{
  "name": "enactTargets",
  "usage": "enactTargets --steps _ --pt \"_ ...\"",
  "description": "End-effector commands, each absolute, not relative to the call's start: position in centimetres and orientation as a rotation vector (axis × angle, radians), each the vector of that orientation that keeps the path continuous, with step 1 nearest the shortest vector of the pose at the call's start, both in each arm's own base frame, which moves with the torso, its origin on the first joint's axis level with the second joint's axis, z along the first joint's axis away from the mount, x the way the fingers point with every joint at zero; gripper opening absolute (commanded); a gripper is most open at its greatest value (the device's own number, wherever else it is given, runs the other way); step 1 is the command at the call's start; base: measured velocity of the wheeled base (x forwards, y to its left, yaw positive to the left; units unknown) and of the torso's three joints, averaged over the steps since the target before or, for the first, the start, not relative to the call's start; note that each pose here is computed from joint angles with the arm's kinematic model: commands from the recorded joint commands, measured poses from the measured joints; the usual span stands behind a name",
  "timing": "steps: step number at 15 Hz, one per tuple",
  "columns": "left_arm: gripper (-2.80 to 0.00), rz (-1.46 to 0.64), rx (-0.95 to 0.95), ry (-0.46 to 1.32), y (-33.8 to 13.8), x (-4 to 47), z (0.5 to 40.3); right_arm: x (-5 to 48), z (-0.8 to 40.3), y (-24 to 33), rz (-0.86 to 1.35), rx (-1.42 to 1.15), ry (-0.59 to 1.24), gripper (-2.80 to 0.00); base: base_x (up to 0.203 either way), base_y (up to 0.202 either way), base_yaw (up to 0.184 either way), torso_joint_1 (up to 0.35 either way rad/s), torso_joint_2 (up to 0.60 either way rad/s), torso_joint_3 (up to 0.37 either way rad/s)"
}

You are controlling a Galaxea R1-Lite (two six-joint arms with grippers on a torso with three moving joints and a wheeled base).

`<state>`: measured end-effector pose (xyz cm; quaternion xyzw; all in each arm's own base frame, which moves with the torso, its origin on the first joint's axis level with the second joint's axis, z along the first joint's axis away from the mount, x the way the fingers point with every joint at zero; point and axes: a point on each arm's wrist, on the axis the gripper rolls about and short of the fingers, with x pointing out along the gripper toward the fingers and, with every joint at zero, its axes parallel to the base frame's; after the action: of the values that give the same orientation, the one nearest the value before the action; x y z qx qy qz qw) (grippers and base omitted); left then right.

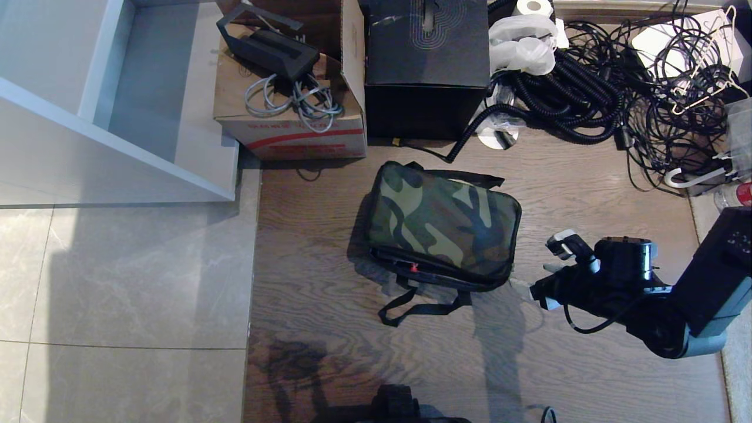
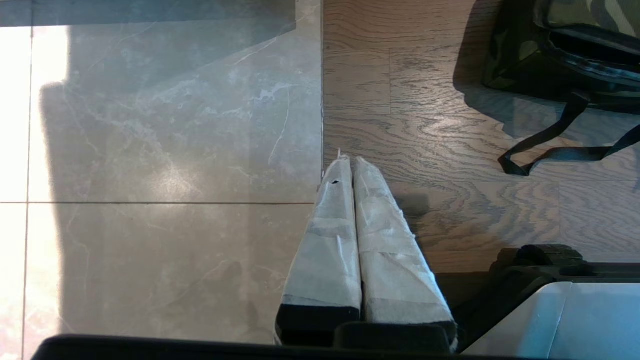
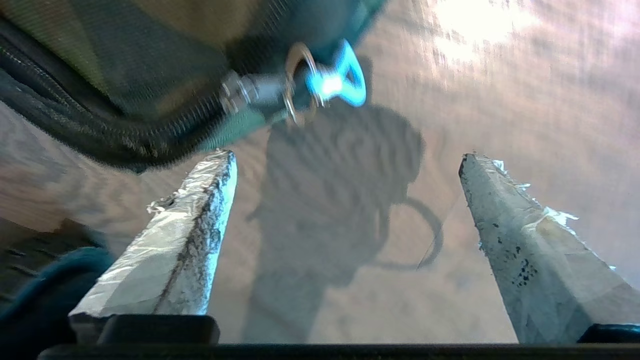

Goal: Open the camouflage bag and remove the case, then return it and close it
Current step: Open the top of the storage box

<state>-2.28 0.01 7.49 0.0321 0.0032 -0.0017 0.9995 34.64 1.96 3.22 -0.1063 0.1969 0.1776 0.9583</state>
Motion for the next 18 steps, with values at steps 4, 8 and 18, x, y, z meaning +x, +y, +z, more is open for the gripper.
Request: enactTargets --steps 4,8,18 --pt "-2.8 -0.003 0.066 0.006 0.0 -2.3 7.5 38.0 1.2 2.2 0.484 -0.468 0.339 0.0 0.0 0.0 0.0 0.0 0.0 0.0" --pt "-2.8 -0.003 0.064 0.006 0.0 -2.3 7.5 38.8 0.0 1.9 0.53 -0.457 0.367 0.0 0.0 0.0 0.0 0.0 0.0 0.0" --pt "-2.8 -0.004 0.065 0.006 0.0 -2.3 7.5 41.5 1.0 2.1 0.516 -0.469 0.237 -2.8 0.0 0.0 0.0 0.0 0.0 0.0"
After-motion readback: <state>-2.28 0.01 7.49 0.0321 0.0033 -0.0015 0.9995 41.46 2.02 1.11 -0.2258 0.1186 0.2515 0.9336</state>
